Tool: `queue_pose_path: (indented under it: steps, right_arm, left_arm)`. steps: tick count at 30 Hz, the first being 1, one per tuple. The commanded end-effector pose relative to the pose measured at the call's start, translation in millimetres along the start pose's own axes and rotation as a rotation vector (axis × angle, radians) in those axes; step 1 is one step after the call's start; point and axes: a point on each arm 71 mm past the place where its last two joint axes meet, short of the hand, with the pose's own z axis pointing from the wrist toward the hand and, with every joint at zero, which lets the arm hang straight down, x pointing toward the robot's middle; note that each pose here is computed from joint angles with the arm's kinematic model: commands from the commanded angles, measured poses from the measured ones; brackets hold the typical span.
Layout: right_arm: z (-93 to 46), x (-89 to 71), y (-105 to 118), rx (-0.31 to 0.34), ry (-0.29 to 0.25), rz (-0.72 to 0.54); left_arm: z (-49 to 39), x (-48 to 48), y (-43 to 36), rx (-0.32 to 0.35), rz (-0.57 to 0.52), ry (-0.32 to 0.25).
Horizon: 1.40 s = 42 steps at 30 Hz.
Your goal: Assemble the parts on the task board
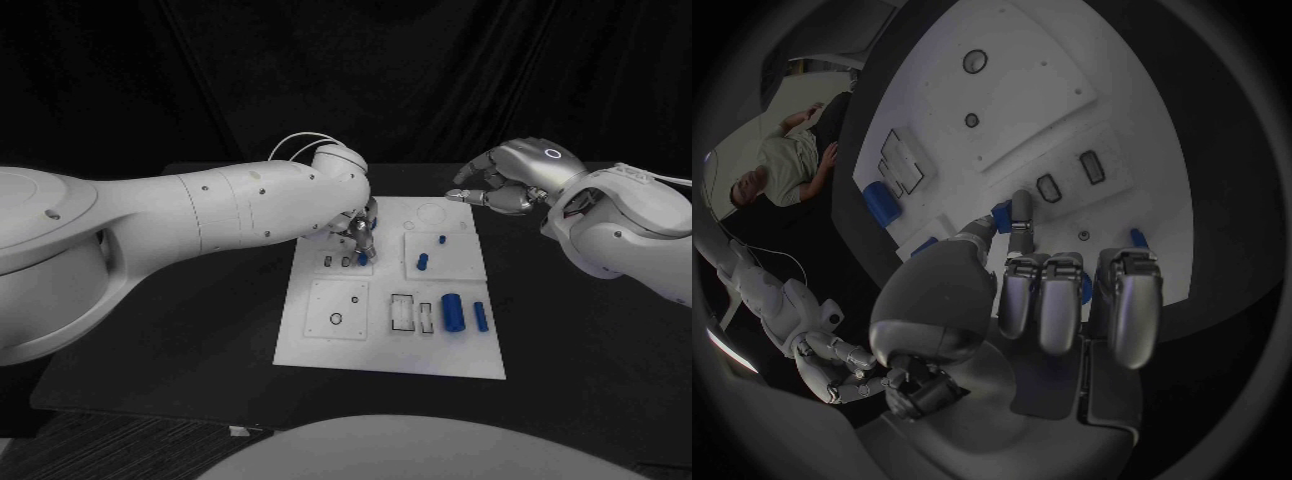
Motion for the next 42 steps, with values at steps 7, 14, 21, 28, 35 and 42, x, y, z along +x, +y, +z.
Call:
queue_pose_path:
  steps: [7, 14, 21, 28, 35, 42]
  right_arm:
    - [0.0, 1.2, -1, 0.01, 0.008, -0.003]
    - [-1.1, 1.1, -2, 0.014, 0.008, -0.003]
    - [-2.4, 0.8, -4, 0.019, 0.008, -0.004]
    - [-3.6, 0.7, -5, 0.023, 0.008, -0.004]
    - [-4.2, 1.5, -6, 0.024, 0.011, -0.004]
    - [-3.2, 3.8, -5, 0.022, 0.016, -0.002]
  left_arm:
    - [0.4, 2.2, -0.3, 0.019, -0.001, 0.013]
    - [-0.5, 2.2, 3.7, 0.015, -0.019, -0.011]
    - [-3.3, 4.5, 13.7, -0.004, -0.042, -0.035]
    - [-8.5, 7.0, 29.9, -0.033, -0.073, -0.066]
    - [-13.2, 9.9, 41.2, -0.049, -0.093, -0.084]
    - [-14.8, 11.0, 48.5, -0.067, -0.106, -0.091]
